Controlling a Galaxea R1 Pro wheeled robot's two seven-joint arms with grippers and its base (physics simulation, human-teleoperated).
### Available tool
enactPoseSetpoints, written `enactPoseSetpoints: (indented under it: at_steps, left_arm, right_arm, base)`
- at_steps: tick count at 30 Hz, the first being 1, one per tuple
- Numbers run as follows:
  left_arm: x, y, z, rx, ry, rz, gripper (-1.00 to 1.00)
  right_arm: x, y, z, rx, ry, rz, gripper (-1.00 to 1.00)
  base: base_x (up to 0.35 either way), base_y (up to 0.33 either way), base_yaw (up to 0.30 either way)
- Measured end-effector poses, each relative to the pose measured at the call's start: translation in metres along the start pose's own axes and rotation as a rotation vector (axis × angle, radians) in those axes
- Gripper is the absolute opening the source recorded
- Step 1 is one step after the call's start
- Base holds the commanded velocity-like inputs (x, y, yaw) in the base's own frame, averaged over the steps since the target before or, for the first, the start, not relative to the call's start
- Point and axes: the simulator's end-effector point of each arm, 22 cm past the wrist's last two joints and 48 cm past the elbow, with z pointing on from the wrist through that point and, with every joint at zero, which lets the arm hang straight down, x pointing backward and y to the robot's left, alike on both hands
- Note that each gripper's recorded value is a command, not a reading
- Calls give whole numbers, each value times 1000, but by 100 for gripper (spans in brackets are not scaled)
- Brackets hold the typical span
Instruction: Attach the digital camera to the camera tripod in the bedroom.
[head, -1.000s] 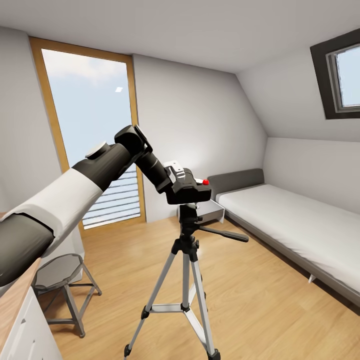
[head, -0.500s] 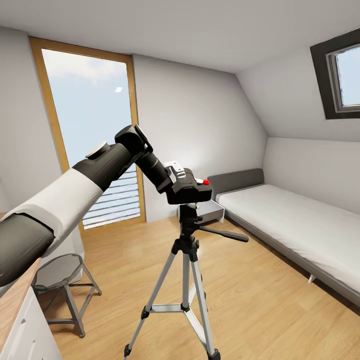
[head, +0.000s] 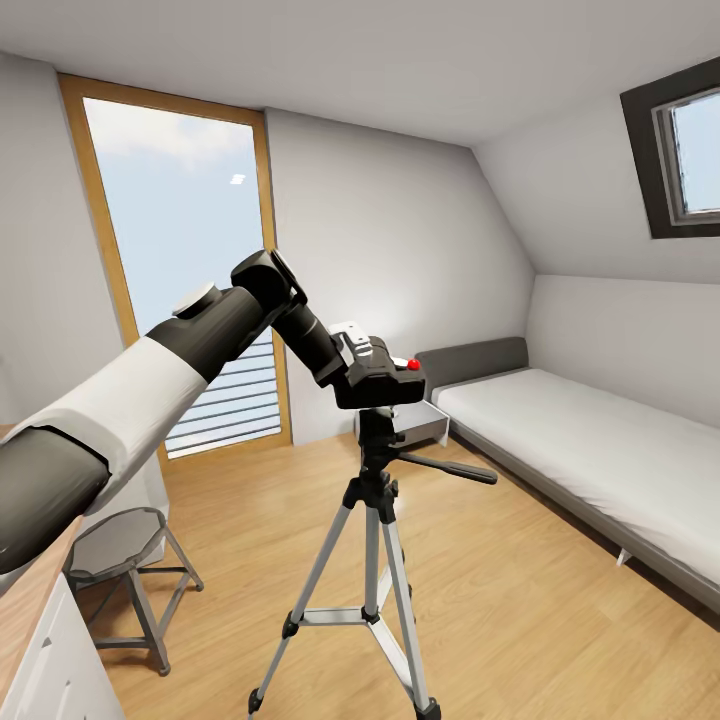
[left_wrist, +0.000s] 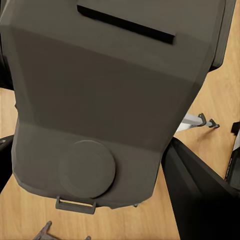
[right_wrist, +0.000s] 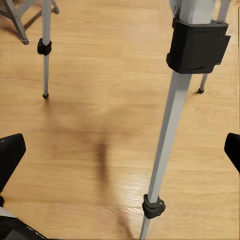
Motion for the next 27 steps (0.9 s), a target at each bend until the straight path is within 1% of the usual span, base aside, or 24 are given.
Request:
enactPoseSetpoints:
  at_steps: [2,3,7,9,12,13,14,17,27]
  left_arm:
    - [0,0,0,0,0,0,-100]
    - [0,0,0,0,0,0,-100]
    - [0,0,0,0,0,-1,-100]
    - [0,0,0,0,0,-1,-100]
    - [0,0,0,0,0,-1,-100]
    - [0,0,0,0,0,-1,-100]
    - [0,0,0,0,0,-1,-100]
    - [0,0,0,0,0,0,-100]
    - [1,0,0,1,1,-2,-100]
  right_arm:
    - [-5,-1,-1,-1,-25,-3,100]
    - [-11,-4,-3,1,-62,-12,100]
    - [-18,-10,-6,4,-101,-24,100]
    - [-20,-17,-9,7,-125,-36,100]
    - [-22,-23,-11,11,-143,-46,100]
    - [-24,-26,-13,13,-157,-51,100]
    - [-28,-29,-17,15,-189,-61,100]
    - [-32,-32,-19,17,-215,-68,100]
    - [-42,-36,-21,22,-249,-76,100]
  base:
    - [0,0,0]
    - [0,0,0]
    - [0,0,0]
    - [0,0,0]
    - [0,0,0]
    - [0,0,0]
    - [0,0,0]
    - [0,0,0]
    - [0,0,0]
